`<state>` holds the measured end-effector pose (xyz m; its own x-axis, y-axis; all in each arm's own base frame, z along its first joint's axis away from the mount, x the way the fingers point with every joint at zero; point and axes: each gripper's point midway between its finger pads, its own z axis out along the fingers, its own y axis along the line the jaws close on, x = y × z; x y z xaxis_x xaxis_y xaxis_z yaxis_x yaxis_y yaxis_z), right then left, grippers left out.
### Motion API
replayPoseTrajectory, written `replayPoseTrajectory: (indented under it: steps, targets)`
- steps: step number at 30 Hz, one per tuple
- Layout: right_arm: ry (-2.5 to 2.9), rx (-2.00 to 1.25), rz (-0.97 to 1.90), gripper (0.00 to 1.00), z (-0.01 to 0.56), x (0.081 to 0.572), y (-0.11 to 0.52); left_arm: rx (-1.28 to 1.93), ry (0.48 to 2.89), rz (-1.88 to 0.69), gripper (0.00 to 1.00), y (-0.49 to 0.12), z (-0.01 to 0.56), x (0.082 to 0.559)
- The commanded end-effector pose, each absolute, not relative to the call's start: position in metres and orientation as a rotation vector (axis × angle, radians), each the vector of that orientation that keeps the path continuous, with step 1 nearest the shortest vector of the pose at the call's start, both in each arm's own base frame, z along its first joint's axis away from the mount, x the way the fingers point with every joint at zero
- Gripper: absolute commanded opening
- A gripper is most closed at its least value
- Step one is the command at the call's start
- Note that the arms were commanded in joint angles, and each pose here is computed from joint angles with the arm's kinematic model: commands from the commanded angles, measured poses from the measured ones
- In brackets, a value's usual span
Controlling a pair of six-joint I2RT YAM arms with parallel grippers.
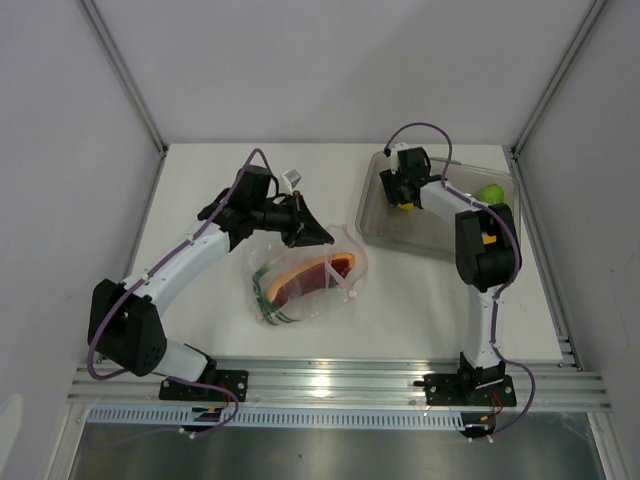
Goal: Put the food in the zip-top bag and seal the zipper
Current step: Pick up the fake fruit from the bin, then place the fake fruit in the zipper food storage bag.
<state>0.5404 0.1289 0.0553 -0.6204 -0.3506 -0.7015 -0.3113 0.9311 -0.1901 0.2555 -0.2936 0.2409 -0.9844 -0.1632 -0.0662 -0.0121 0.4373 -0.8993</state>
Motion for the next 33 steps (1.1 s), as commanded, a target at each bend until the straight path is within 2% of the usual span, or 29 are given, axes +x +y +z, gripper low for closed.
replayPoseTrajectory:
  steps: [1, 5, 10, 14, 19, 23, 33]
  targets:
    - [2.17, -0.318, -0.001, 0.0, 0.128, 0.528, 0.133, -0.087, 2.458, -1.606, 0.01, -0.289, 0.261, 0.244]
    - [2.208, -0.216, 0.007, 0.0, 0.14, 0.486, 0.124, -0.082, 2.459, -1.585, 0.01, -0.286, 0.26, 0.241]
    - [2.214, -0.099, 0.258, 0.0, 0.175, 0.431, 0.143, -0.065, 2.451, -1.572, 0.01, -0.284, 0.263, 0.24]
    - [2.173, -0.16, 0.526, 0.0, 0.213, 0.369, 0.177, -0.058, 2.44, -1.575, 0.01, -0.286, 0.266, 0.243]
    - [2.192, -0.334, 0.808, 0.0, 0.228, 0.291, 0.207, -0.02, 2.439, -1.579, 0.01, -0.287, 0.271, 0.243]
    - [2.212, -0.487, 0.898, 0.0, 0.232, 0.237, 0.226, -0.016, 2.448, -1.571, 0.01, -0.285, 0.27, 0.24]
    - [2.229, -0.627, 1.018, 0.0, 0.243, 0.171, 0.237, -0.004, 2.458, -1.557, 0.01, -0.281, 0.271, 0.232]
